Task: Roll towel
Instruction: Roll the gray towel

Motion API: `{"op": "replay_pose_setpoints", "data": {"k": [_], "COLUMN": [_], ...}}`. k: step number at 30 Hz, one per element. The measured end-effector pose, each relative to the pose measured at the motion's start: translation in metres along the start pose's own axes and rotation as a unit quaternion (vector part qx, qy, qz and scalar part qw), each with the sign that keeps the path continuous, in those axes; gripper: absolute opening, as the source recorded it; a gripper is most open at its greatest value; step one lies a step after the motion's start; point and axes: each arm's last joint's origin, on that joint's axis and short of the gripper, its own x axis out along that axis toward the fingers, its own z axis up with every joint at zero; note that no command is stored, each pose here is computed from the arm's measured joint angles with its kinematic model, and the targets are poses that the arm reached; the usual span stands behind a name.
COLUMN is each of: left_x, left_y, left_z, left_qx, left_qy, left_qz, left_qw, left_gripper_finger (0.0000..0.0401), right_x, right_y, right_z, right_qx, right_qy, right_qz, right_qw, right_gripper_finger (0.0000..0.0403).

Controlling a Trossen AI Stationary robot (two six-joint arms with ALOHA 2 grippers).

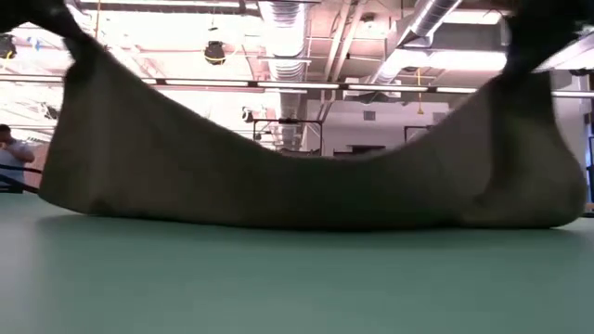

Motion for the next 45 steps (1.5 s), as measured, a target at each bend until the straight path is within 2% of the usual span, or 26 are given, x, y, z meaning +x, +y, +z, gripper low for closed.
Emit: {"op": "replay_pose_setpoints", "data": {"k": [4, 8, 14, 21, 28, 32, 37, 41, 45], "left_x": [0.010, 0.022, 0.040, 0.053, 0.086, 0.092, 0.101, 0.111, 0.121], "left_y": [0.004, 0.014, 0.030, 0.046, 0.055, 0.064, 0.063, 0.057, 0.060], "left_z": [0.015, 0.031, 0.050, 0.061, 0.049, 0.045, 0.044, 0.043, 0.039], "left_qx": [0.018, 0.036, 0.068, 0.080, 0.126, 0.120, 0.115, 0.129, 0.143], "left_qy": [-0.079, -0.121, -0.115, -0.102, -0.070, -0.055, -0.059, -0.063, -0.045], "left_qz": [0.037, 0.111, 0.236, 0.333, 0.387, 0.414, 0.411, 0.389, 0.386], "left_qw": [0.996, 0.986, 0.963, 0.934, 0.911, 0.901, 0.902, 0.910, 0.910], "left_gripper_finger": [0.0000, 0.0000, 0.0000, 0.0000, 0.0000, 0.0000, 0.0000, 0.0000, 0.0000], "right_x": [0.020, 0.038, 0.062, 0.098, 0.122, 0.130, 0.142, 0.145, 0.145], "right_y": [-0.011, -0.025, -0.044, -0.058, -0.071, -0.070, -0.066, -0.068, -0.068], "right_z": [0.033, 0.059, 0.087, 0.098, 0.092, 0.090, 0.089, 0.090, 0.089], "right_qx": [-0.022, -0.033, -0.053, -0.065, -0.077, -0.079, -0.082, -0.075, -0.075], "right_qy": [0.012, 0.018, 0.029, 0.077, 0.113, 0.112, 0.108, 0.118, 0.123], "right_qz": [-0.038, -0.075, -0.131, -0.200, -0.241, -0.233, -0.209, -0.207, -0.204], "right_qw": [0.999, 0.996, 0.990, 0.975, 0.961, 0.963, 0.968, 0.968, 0.968], "right_gripper_finger": [0.0009, 0.0009, 0.0009, 0.0009, 0.0010, 0.0010, 0.0010, 0.0010, 0.0010]}}
